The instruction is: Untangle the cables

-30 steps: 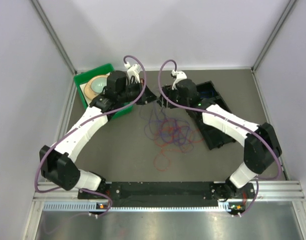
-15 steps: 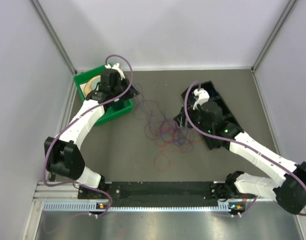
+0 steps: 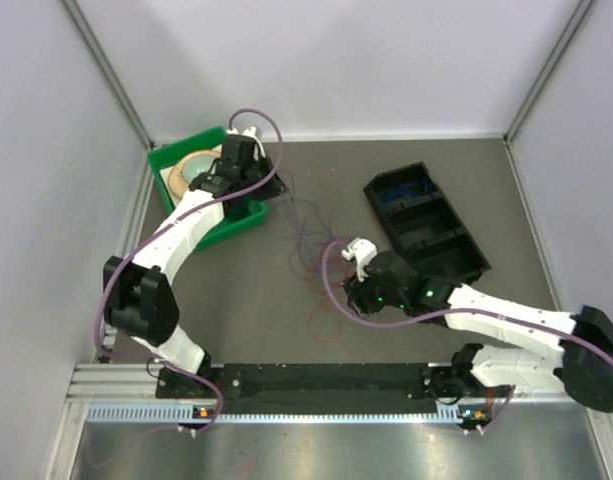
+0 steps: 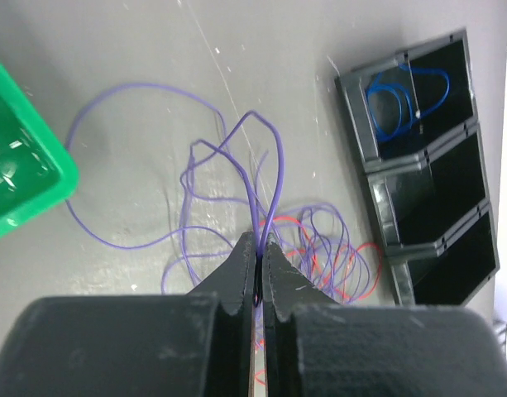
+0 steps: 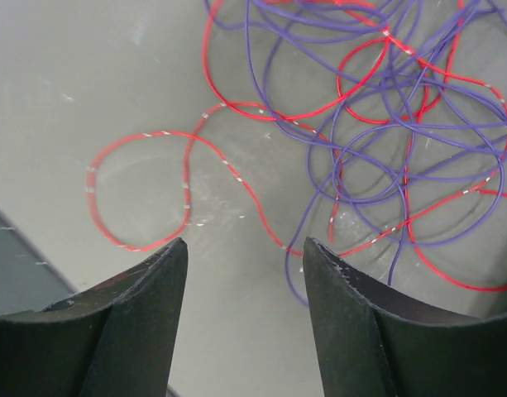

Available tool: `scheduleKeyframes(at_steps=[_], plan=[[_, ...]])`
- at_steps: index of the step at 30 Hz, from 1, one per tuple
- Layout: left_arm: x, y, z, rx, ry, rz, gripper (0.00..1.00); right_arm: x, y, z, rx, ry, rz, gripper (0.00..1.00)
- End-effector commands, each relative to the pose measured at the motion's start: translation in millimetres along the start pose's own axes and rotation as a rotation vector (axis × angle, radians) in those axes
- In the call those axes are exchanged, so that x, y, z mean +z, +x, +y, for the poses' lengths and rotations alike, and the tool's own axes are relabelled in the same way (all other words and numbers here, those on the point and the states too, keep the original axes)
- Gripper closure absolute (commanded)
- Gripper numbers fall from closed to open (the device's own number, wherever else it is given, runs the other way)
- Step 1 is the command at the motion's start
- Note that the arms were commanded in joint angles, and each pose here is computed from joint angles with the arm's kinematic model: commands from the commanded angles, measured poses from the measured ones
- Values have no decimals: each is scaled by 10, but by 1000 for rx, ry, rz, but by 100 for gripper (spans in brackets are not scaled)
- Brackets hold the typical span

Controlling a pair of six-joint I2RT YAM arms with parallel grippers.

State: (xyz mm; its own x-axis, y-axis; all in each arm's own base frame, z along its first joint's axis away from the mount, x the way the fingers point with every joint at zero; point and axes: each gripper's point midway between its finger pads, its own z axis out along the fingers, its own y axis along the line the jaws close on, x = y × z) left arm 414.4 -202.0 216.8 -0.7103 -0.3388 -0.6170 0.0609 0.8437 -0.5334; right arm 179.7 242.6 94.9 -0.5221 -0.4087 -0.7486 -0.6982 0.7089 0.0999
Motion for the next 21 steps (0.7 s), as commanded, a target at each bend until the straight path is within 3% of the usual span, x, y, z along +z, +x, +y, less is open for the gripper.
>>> scheduleKeyframes(at_steps=[1, 13, 19, 21], plan=[[-13, 17, -16, 11, -8, -13, 100, 192, -133, 6, -114, 41, 14, 43], [-5, 61, -83, 7, 36, 6, 100, 599, -80, -58, -175, 93, 73, 48], [-20, 59, -49, 20, 20, 1, 100, 685, -32, -55, -167, 99, 94, 63], [-25, 50, -37, 22, 16, -3, 100, 675, -40, -57, -159, 101, 88, 74]])
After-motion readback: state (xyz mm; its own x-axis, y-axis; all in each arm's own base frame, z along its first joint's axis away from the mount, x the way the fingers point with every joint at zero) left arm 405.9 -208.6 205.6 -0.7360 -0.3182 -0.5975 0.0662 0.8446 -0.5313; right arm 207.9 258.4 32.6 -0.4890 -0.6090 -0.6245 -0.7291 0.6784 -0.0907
